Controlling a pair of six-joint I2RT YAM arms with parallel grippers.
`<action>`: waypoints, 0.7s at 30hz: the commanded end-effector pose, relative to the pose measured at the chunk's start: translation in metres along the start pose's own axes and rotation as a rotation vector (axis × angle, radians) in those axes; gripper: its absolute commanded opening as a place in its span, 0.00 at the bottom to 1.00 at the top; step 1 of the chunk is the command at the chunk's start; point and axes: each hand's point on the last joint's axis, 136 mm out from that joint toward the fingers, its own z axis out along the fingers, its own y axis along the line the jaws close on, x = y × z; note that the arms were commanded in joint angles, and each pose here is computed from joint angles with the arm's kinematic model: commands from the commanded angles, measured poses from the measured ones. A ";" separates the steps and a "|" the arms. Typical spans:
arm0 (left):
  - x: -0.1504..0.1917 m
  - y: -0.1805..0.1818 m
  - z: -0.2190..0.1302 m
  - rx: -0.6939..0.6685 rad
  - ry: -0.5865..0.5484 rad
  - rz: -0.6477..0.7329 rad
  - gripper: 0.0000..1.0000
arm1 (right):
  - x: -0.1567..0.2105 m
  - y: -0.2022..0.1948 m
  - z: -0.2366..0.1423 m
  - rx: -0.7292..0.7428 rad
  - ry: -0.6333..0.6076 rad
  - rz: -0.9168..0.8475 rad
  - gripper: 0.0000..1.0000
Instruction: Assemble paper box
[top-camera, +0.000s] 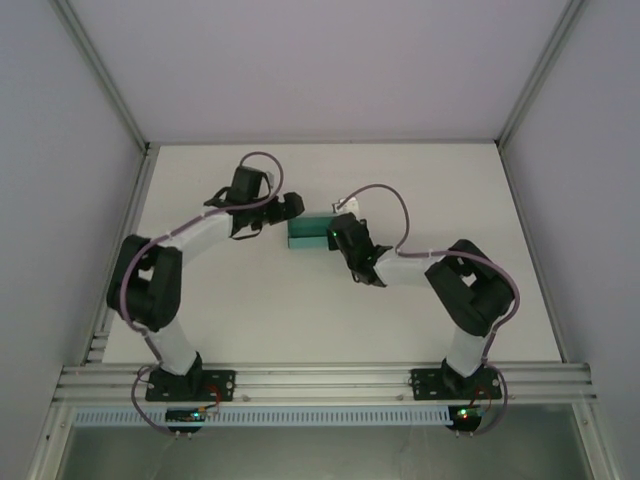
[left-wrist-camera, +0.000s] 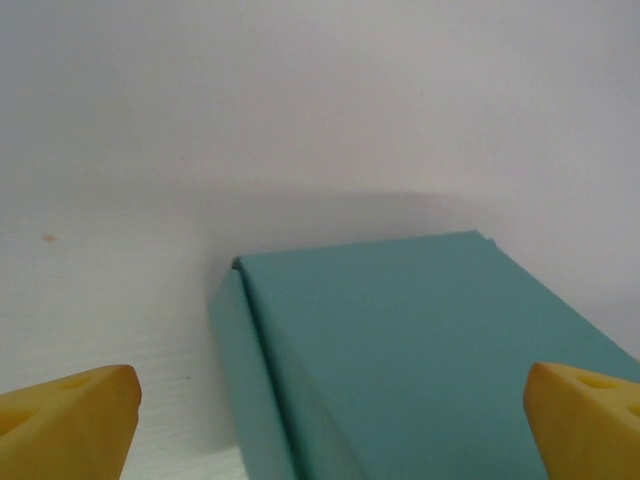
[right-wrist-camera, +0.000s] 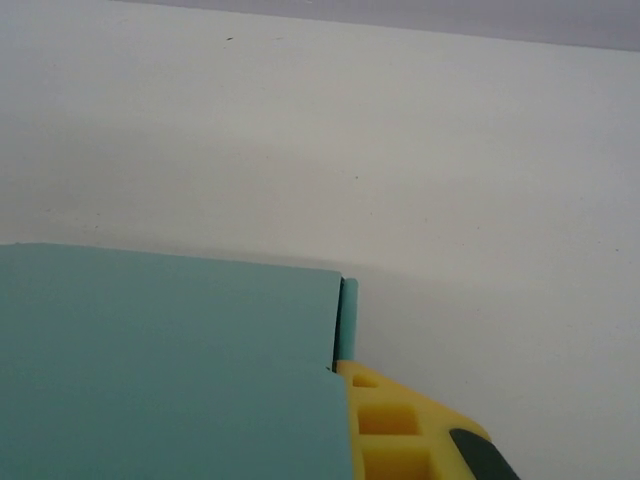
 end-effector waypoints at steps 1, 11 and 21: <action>0.011 -0.015 0.012 0.115 0.063 -0.037 0.90 | 0.076 -0.002 -0.002 -0.009 0.198 -0.192 0.06; 0.043 0.016 0.039 0.084 0.114 -0.101 0.66 | 0.081 0.000 -0.030 -0.070 0.209 -0.226 0.29; 0.071 0.046 0.060 0.001 0.169 -0.110 0.55 | 0.074 0.007 -0.090 -0.261 0.295 -0.179 0.62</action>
